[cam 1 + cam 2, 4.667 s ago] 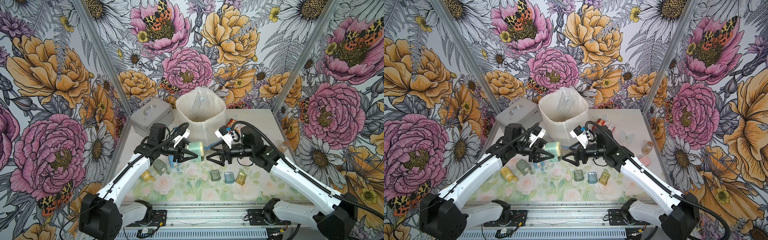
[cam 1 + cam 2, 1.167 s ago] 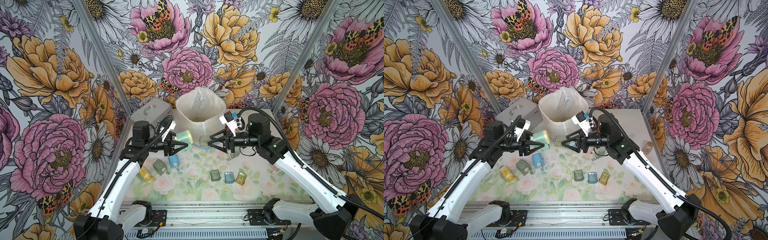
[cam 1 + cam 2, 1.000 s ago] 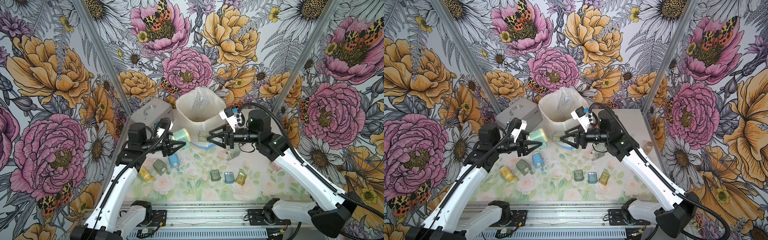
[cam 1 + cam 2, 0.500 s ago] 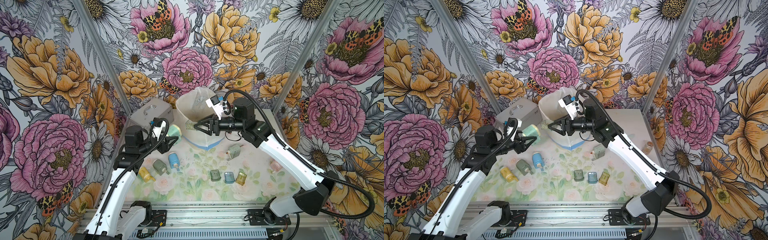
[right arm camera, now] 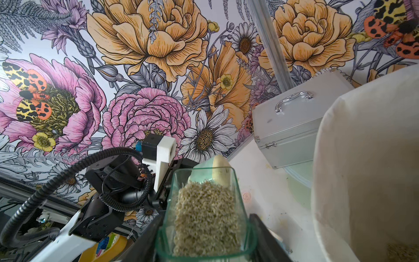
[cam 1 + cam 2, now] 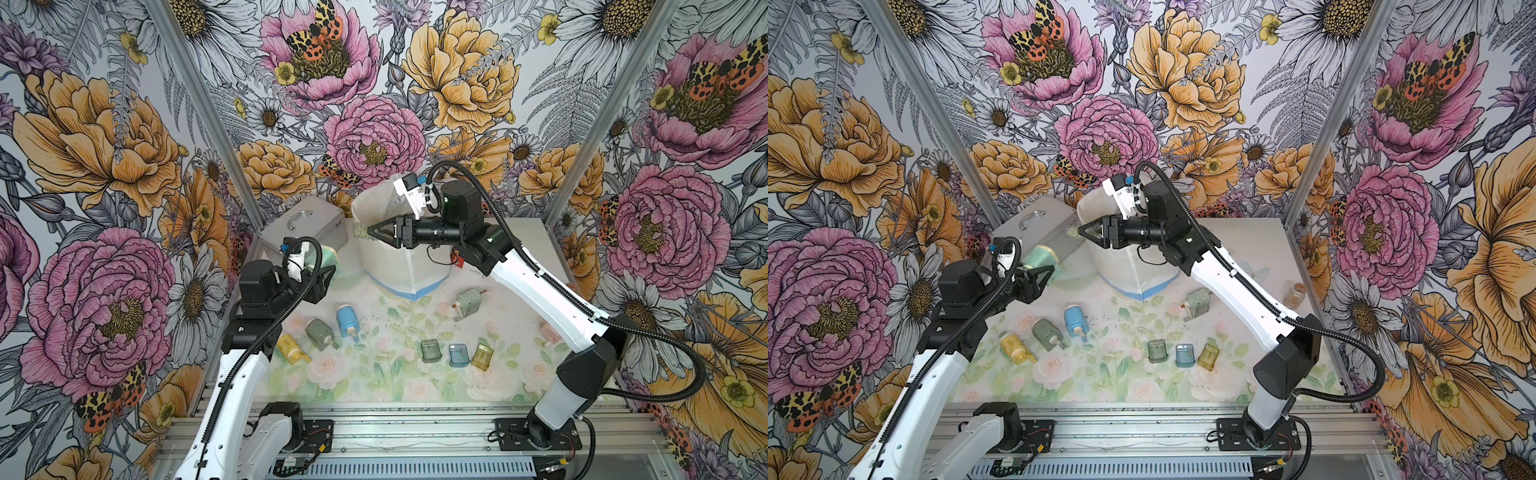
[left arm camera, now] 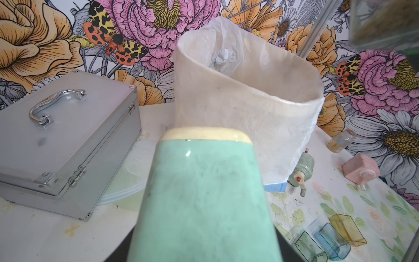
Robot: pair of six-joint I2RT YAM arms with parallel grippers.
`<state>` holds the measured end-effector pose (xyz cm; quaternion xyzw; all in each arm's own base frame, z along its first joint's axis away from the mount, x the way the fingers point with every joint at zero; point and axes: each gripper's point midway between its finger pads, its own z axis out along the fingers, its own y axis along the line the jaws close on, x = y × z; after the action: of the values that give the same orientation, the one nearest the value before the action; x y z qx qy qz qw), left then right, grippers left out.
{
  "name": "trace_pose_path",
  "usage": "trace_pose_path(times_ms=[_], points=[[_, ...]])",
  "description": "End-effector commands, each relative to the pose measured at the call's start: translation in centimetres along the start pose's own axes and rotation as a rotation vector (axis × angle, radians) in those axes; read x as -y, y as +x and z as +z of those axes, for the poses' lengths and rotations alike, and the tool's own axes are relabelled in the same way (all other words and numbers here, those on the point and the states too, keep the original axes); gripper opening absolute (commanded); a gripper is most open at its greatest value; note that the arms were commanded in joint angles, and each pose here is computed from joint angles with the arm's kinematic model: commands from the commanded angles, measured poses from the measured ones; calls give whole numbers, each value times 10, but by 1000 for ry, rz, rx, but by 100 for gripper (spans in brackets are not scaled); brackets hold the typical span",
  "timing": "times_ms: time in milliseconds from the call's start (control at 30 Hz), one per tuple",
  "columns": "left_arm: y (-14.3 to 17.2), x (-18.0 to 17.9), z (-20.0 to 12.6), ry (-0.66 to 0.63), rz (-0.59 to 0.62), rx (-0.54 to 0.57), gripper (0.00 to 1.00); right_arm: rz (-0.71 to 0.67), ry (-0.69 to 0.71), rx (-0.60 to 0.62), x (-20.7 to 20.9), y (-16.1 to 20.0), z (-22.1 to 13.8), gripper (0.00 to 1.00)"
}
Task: Take out the pencil sharpener tray and clean the shavings
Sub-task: Pour the shavings into the trash bin.
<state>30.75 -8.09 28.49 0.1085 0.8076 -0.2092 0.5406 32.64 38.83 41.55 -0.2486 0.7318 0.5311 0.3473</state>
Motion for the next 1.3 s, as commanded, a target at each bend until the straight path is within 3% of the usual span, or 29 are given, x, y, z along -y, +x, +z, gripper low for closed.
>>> trace_pose_path(times_ms=[0,200,633,900,1067,1167,1267], points=[[-11,-10,-2,-48,-5,57,0,39,3,44,-5,-16,4,41],[-7,-22,3,-61,-46,49,0,117,13,68,-1,-27,11,41],[-3,1,-17,5,-187,89,0,238,26,111,-2,-39,-2,44],[17,15,-42,-72,-16,37,0,323,-17,135,-4,-48,-8,45],[34,13,-47,-87,21,6,0,352,-40,185,-3,-57,-21,45],[46,12,-47,-84,48,8,0,448,-118,231,5,-66,-24,45],[38,11,-59,-121,89,76,0,564,-207,274,18,-73,-23,42]])
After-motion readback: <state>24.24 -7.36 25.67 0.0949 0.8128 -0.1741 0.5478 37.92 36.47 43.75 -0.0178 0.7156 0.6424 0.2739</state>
